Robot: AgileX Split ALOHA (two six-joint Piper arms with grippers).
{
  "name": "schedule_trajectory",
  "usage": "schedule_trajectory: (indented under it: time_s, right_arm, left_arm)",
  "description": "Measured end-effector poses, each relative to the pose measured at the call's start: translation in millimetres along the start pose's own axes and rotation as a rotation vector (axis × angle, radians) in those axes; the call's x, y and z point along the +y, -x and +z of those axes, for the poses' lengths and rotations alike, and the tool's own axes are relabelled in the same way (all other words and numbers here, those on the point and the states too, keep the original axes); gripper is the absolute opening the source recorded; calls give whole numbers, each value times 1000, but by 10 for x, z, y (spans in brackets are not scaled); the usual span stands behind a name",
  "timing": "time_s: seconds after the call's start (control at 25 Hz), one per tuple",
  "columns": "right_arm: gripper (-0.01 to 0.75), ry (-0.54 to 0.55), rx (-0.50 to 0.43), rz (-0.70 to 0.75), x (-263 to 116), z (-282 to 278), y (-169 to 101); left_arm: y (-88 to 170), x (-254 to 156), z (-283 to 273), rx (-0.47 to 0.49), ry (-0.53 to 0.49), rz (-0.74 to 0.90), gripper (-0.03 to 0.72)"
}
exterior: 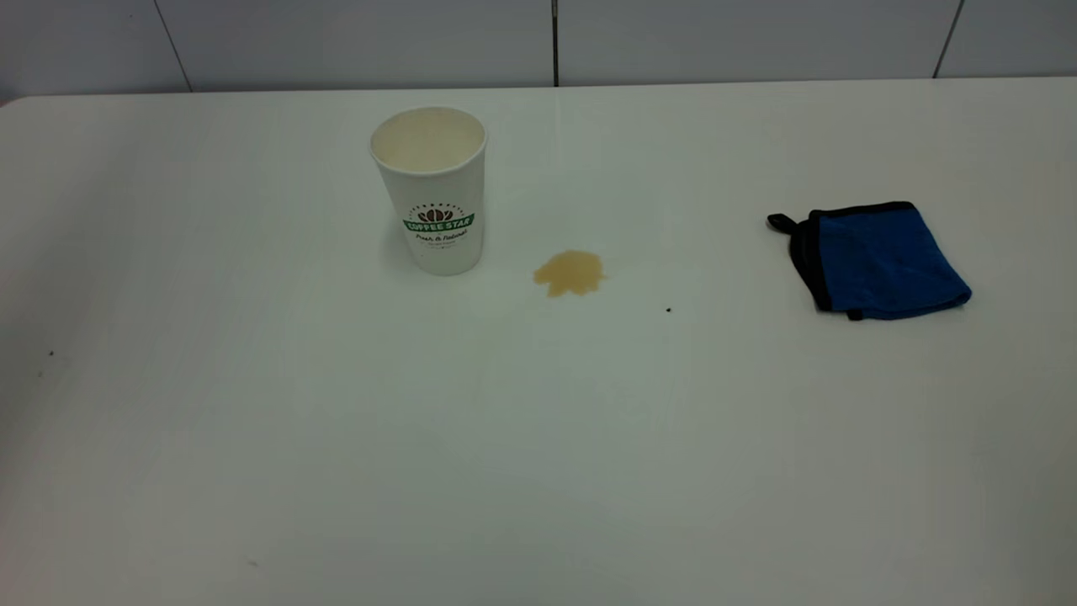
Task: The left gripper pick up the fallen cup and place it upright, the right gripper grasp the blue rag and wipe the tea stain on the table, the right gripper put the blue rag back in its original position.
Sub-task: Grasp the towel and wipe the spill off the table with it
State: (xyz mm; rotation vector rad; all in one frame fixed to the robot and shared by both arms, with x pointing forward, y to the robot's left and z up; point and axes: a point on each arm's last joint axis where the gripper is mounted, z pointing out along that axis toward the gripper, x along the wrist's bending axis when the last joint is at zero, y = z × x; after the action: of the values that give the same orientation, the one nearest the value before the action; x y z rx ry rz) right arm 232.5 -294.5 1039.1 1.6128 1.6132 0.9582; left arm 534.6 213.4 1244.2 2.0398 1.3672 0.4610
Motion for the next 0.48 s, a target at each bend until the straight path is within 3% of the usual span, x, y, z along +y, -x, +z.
schedule_trajectory:
  time_s: [0.2, 0.48]
  right_arm:
    - [238, 0, 0, 0, 0, 0, 0]
    - [238, 0, 0, 0, 0, 0, 0]
  left_arm:
    - [1, -792, 39, 48, -206, -7, 458]
    - [70, -1994, 220, 29, -481, -36, 458]
